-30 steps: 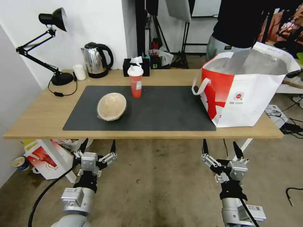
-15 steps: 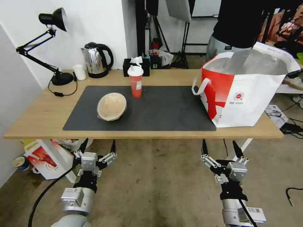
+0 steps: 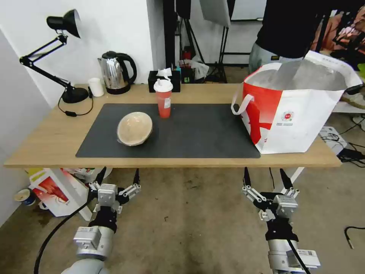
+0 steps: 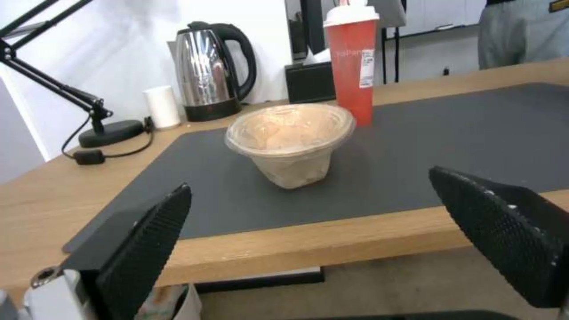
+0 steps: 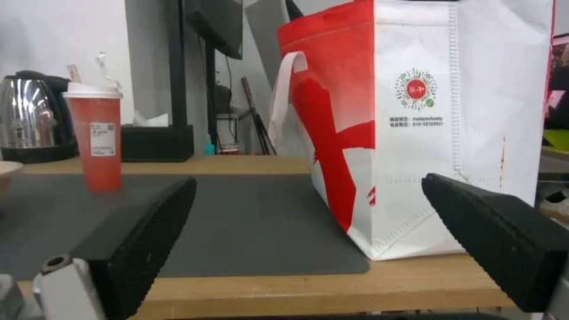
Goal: Pick up the trash from the table and place it into the takeout bag.
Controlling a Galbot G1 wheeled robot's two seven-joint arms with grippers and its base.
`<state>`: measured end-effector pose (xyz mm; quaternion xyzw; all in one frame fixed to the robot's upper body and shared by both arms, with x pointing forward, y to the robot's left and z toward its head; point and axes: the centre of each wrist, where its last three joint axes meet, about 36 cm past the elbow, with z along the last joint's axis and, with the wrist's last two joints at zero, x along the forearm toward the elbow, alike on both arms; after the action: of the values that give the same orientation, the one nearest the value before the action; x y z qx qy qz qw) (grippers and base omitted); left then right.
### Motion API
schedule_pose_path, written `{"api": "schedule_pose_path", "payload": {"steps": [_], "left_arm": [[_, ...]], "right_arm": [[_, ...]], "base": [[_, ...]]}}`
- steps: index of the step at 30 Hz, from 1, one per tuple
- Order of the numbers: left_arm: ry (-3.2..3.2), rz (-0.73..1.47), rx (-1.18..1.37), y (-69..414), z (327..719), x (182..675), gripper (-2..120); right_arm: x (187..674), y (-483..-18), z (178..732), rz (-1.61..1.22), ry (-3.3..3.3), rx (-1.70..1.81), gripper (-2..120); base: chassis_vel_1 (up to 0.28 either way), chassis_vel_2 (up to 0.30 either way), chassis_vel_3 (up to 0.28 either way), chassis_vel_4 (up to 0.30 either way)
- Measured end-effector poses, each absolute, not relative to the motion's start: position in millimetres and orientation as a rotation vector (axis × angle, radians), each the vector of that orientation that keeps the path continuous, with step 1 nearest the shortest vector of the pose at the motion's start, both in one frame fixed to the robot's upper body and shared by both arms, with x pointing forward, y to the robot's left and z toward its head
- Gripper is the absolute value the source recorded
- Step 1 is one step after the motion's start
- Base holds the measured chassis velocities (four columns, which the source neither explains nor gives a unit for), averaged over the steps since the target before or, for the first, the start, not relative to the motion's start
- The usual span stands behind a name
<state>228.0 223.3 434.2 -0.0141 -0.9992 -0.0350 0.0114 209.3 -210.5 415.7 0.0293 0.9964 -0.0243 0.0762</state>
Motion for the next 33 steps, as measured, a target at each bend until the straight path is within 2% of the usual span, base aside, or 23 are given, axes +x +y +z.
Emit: {"api": "schedule_pose_path", "payload": {"steps": [33], "left_arm": [[-3.117, -0.109, -0.044, 223.3, 434.2, 228.0, 100]], "right_arm": [[214.5, -209.1, 436.5, -0.023, 2.956, 0.028, 100]], "base": [[0.0, 0.0, 0.0, 0.0]]}}
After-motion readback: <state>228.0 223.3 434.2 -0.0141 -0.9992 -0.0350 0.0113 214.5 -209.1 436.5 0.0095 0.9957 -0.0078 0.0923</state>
